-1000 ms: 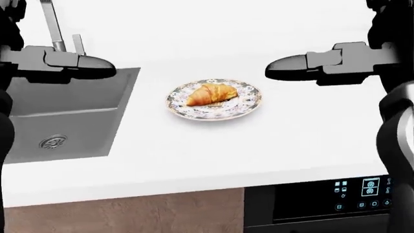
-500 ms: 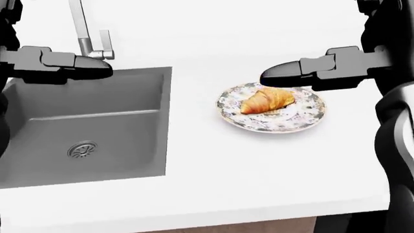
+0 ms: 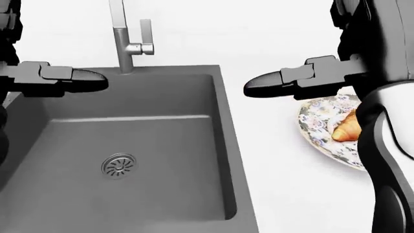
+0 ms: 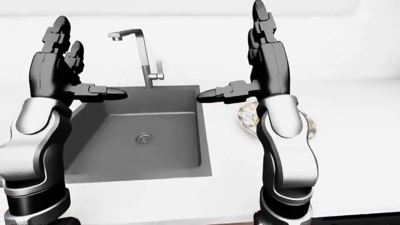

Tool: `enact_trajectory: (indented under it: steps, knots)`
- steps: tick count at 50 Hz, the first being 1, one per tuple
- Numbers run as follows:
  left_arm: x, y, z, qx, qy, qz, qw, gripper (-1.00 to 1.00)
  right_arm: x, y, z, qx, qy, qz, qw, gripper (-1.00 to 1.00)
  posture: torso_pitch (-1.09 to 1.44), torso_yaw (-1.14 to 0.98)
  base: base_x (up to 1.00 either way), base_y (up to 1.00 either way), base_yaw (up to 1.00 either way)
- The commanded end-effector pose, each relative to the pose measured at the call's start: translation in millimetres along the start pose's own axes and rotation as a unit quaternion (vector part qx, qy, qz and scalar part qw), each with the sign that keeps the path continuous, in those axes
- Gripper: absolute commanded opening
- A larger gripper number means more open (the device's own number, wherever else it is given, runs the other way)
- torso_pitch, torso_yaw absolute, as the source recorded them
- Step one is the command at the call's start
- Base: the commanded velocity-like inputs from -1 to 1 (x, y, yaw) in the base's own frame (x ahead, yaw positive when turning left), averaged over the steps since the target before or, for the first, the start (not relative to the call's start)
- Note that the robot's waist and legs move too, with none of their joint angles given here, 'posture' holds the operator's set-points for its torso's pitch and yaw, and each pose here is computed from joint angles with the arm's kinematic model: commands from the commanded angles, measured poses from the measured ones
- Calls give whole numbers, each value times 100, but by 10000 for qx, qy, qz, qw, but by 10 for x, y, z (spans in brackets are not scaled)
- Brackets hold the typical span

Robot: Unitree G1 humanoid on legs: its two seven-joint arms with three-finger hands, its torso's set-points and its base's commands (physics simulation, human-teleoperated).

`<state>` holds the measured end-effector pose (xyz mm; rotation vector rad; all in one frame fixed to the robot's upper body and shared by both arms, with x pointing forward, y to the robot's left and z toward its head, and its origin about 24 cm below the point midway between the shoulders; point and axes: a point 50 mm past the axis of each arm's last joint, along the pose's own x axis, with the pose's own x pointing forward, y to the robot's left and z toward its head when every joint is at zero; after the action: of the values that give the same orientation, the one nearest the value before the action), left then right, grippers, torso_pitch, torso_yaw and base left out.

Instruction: Place the pastries on the plates.

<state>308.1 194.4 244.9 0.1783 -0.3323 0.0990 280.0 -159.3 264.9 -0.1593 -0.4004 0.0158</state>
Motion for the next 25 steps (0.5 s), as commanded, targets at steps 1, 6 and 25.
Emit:
enact_trajectory:
  steps: [1,6,25]
  knots:
    - [-8,69,285,35,-706,139,9974,100,-6,-23,238,-75,-603,-88,9981,100,-40,0,0,34,0]
    - [-9,71,285,39,-708,141,9974,100,7,-20,233,-84,-601,-93,9981,100,-40,0,0,33,0]
    - [-2,51,257,100,-648,91,9978,100,-8,-11,240,-90,-584,-42,9982,100,-40,0,0,36,0]
